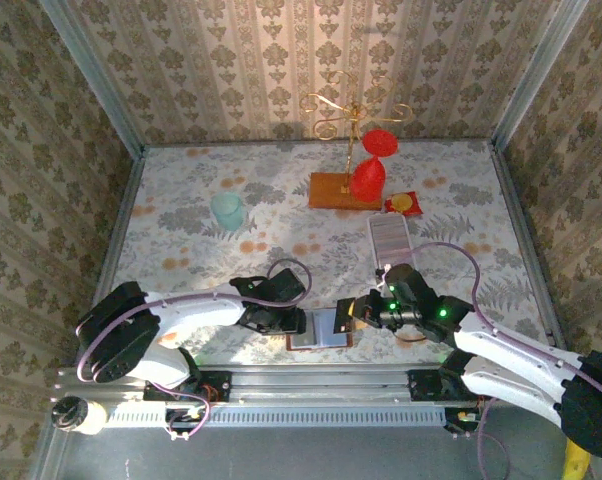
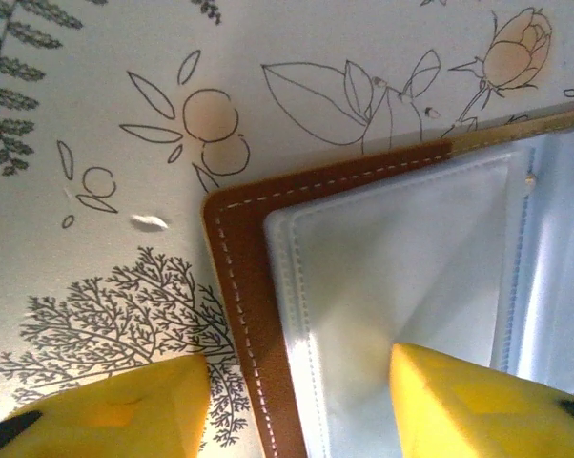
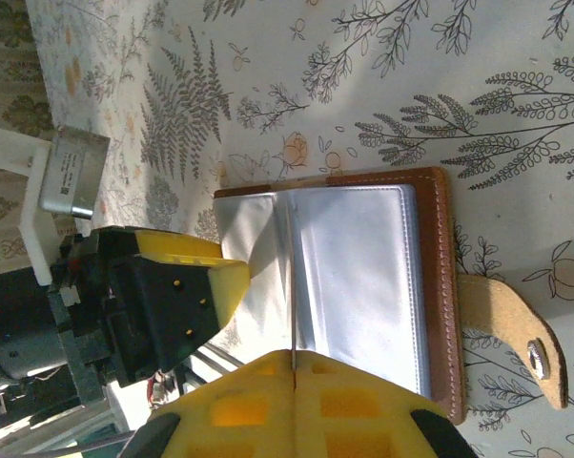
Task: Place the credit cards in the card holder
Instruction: Insert the credit card into the card slot.
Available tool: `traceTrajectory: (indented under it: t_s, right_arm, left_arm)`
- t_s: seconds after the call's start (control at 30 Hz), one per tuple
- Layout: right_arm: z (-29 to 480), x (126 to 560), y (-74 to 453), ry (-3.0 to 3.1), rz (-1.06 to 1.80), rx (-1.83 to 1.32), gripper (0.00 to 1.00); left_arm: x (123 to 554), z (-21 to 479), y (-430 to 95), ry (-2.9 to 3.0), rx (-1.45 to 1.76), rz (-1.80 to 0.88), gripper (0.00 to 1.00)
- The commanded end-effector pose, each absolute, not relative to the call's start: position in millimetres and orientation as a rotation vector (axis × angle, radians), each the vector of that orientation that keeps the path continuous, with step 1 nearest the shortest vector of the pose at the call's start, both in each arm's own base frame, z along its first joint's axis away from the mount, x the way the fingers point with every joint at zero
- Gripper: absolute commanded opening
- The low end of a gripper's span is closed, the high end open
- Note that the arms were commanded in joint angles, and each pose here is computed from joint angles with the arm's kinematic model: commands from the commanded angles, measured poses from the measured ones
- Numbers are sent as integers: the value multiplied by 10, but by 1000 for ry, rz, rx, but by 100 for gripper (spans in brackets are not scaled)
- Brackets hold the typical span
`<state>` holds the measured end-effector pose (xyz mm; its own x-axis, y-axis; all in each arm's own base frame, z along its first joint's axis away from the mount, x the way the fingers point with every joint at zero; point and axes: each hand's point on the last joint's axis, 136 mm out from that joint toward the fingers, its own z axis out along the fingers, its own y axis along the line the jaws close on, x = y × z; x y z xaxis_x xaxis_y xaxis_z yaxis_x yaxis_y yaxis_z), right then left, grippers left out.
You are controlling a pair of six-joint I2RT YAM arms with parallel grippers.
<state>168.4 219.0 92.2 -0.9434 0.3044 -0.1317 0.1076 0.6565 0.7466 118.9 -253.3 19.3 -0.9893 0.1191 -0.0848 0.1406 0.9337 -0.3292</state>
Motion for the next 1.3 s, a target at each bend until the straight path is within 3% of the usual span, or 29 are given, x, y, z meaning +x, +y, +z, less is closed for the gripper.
traceTrajectory:
  t_s: [0.0,0.4,0.73,1.27]
  right_arm:
    - [956,1739,2210,2599,1162,353,0]
    - [877,1711,2327,2623,1168,326,0]
    - [710,1747,2271,2621,1064,297,0]
    - [729,2020,2326,2436,1129,381,0]
  left_arm:
    - [1089,-23,-2528,3089,210,-517,47]
    - [1040,-91,-2441,3117,213,-477,34]
    - [1018,-119,-2394,3130,221,-456,33]
    - [999,-160,-2355,3144,216,-437,33]
